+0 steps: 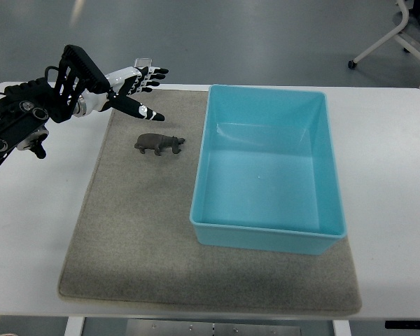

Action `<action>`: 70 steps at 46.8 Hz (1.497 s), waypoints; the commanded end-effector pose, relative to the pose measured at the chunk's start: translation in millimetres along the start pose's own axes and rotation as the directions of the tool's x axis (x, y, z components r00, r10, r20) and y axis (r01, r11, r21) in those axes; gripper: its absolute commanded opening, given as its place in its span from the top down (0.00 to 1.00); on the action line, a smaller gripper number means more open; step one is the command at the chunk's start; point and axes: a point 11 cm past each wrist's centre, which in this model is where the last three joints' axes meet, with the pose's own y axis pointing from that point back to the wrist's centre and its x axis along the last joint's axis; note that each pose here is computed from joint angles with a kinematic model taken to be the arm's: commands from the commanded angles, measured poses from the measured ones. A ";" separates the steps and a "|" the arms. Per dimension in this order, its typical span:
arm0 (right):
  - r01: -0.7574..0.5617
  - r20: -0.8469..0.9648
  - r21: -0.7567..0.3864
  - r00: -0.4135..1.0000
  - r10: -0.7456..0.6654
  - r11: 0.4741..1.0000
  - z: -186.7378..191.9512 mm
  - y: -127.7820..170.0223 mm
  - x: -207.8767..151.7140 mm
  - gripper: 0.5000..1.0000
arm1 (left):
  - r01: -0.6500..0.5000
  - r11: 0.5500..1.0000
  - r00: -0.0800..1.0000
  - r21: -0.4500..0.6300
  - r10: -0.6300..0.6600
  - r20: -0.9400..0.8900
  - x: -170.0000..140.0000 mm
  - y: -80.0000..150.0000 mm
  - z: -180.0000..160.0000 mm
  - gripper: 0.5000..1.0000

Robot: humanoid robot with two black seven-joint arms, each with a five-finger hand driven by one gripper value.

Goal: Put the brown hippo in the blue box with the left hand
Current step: 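Reach the left hand over the brown hippo and lower fingers onto it, then close the left hand fingers around the brown hippo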

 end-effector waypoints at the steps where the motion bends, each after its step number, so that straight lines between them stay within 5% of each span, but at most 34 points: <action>1: 0.000 0.000 0.000 1.000 0.000 1.000 0.0 0.0 0.0 0.13 | 0.026 0.999 0.996 0.024 -0.028 0.082 1.7 -0.2 4.0 0.01; 27: 0.000 0.000 0.000 1.000 0.000 1.000 0.0 0.0 0.0 0.13 | 0.135 0.985 0.861 0.106 -0.170 0.480 -13.0 -2.2 20.7 0.01; 70: 0.000 0.000 0.000 1.000 0.000 1.000 0.0 0.0 0.0 0.13 | 0.220 0.964 0.769 0.150 -0.266 0.582 -37.6 -4.8 15.5 0.01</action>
